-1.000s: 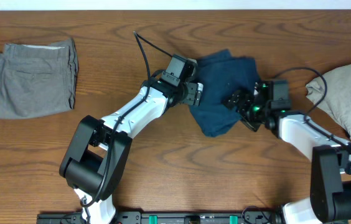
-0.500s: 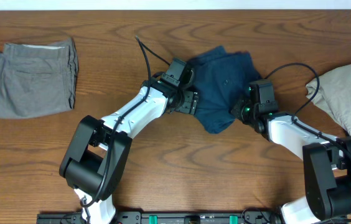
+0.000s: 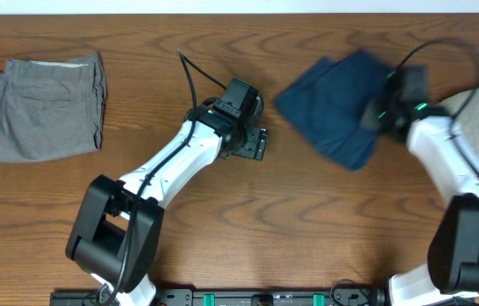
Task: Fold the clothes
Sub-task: 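Place the folded shorts on the beige stack with the right gripper and release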
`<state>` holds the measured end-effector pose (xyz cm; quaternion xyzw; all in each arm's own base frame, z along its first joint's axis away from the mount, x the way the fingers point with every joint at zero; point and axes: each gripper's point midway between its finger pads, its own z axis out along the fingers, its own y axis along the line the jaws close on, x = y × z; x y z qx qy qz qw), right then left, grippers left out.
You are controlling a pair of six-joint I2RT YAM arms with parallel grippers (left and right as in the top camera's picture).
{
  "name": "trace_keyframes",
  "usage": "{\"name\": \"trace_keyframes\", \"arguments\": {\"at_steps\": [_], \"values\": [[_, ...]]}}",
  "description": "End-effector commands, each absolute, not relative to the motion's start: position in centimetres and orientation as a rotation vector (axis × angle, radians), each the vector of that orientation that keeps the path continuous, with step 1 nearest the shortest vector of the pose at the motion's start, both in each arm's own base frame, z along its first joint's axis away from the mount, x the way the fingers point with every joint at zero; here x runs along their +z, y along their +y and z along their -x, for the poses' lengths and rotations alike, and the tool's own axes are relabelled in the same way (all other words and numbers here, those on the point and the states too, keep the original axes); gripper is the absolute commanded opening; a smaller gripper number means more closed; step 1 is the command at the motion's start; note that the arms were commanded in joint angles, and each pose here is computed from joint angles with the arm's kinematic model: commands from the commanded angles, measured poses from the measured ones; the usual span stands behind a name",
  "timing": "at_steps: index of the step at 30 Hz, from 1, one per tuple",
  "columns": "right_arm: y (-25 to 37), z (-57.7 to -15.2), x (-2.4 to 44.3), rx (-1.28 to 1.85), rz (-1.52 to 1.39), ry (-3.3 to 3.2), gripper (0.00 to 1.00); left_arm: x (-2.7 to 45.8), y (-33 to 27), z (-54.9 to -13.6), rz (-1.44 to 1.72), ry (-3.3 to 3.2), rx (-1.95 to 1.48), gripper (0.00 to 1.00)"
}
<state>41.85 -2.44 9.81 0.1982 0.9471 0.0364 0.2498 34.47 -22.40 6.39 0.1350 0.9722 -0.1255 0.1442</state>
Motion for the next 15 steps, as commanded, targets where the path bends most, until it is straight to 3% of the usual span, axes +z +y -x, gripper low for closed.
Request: {"name": "trace_keyframes", "arguments": {"at_steps": [1,7,15], "values": [[-8.9,-44.1,17.2,-0.085,-0.495,2.418,0.01,7.3,-22.2,-34.6,-0.396,2.783,-0.359,0.8],[-17.7,-42.1,22.6,-0.18,-0.707,2.321,0.01,7.2,-22.1,-34.3,-0.397,2.8,-0.352,0.8],[-25.3,-35.0,21.3,-0.351,-1.009,2.36,0.01,7.2,-22.0,-34.2,-0.397,2.804,-0.351,0.8]]}}
